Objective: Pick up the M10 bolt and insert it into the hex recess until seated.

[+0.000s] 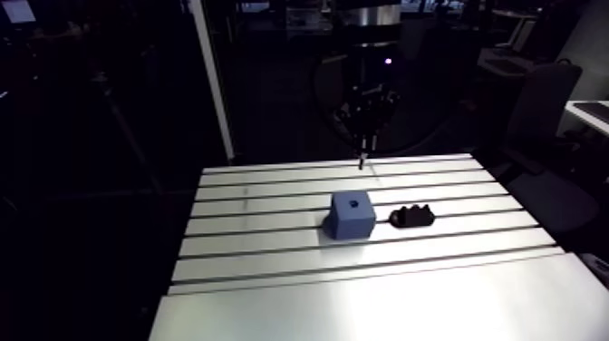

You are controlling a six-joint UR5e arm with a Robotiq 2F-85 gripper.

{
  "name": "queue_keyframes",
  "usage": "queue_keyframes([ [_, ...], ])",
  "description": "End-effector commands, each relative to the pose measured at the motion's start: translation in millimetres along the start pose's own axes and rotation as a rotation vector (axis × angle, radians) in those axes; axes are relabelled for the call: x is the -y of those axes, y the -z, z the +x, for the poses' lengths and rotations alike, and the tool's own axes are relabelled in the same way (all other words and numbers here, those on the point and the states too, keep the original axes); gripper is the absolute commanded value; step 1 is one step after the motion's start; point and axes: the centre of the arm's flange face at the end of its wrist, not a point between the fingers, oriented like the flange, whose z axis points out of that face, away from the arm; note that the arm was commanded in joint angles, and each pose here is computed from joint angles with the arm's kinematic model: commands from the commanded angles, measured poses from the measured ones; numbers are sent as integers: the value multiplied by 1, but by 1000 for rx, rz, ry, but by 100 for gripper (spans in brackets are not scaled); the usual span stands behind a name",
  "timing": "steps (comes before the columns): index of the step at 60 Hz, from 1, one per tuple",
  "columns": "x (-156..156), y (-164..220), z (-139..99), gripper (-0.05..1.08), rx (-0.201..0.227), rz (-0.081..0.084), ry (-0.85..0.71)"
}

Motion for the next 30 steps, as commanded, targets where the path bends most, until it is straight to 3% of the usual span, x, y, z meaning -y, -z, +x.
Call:
queue_keyframes([
  [1, 1, -12, 1, 103, -8, -9, 13],
  [11, 3, -18, -1, 106, -9, -6, 13],
  [18, 3, -23, 0, 106, -26, -17, 14],
  [30, 4, -29, -1, 105, -19, -12, 20],
])
